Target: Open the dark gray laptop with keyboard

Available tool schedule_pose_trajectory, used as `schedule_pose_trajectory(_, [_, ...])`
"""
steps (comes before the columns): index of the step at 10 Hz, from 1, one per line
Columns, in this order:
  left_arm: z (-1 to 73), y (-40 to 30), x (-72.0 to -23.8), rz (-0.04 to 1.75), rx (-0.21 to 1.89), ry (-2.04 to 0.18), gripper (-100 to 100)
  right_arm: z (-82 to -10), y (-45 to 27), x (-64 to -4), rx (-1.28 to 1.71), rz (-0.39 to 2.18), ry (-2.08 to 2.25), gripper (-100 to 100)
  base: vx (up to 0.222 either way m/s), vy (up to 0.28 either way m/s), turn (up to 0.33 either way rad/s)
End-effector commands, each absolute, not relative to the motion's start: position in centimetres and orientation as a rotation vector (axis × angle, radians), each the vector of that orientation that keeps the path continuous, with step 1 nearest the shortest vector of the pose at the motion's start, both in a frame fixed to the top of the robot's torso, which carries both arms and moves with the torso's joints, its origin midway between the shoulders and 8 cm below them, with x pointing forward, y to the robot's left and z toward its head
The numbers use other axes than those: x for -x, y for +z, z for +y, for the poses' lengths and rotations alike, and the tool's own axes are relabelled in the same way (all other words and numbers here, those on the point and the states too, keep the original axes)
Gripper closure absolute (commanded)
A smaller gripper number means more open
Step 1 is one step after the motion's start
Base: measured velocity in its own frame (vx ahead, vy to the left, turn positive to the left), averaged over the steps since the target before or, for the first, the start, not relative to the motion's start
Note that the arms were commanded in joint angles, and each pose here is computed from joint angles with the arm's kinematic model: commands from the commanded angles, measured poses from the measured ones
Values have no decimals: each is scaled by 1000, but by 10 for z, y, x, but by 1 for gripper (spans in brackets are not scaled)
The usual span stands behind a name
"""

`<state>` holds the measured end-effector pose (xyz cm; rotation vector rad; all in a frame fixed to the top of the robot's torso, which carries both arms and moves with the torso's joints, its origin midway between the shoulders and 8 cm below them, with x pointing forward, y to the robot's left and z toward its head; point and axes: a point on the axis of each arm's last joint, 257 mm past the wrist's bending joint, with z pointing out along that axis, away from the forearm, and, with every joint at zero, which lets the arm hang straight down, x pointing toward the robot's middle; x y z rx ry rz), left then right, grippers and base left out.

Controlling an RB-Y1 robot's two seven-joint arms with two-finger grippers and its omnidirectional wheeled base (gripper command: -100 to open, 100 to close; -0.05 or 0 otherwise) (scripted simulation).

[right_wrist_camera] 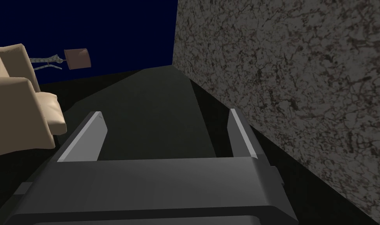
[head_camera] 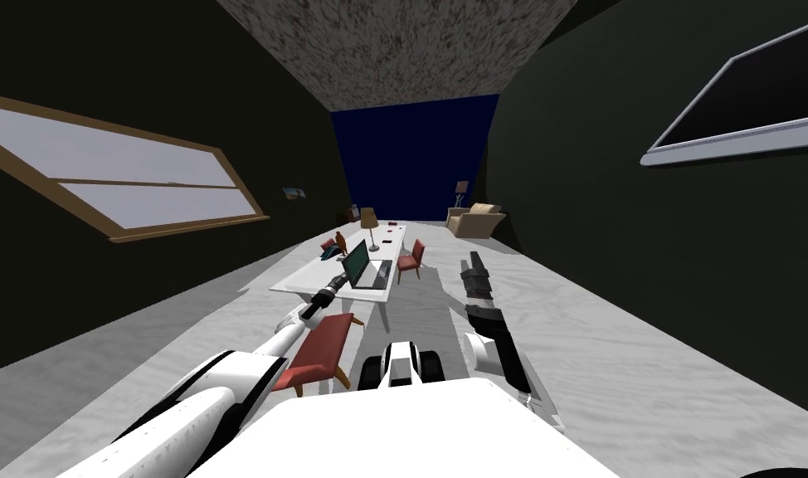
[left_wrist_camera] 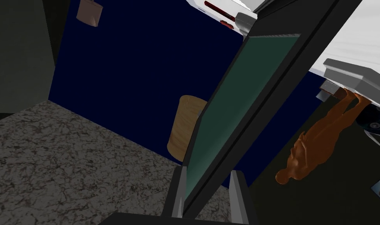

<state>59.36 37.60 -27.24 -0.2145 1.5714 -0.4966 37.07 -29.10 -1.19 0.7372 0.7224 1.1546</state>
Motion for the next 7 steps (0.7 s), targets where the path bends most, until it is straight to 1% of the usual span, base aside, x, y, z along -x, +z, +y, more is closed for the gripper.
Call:
schedule_pose_trajectory(1, [369, -258, -606, 1560, 159, -481, 100, -291, -12, -371, -737, 722, 1155, 0, -30, -50, 55])
schedule_pose_trajectory(2, [377, -270, -601, 1584, 178, -466, 100, -291, -12, -371, -737, 722, 1155, 0, -10, -25, -24])
schedule_pose_trajectory(6, [357, -278, -599, 1584, 109, -420, 100, -291, -12, -371, -737, 722, 1155, 0, 2, 1, 3])
schedule_pose_trajectory(7, [363, -288, -595, 1606, 122, -407, 100, -291, -12, -371, -737, 723, 1154, 0, 11, 11, -4])
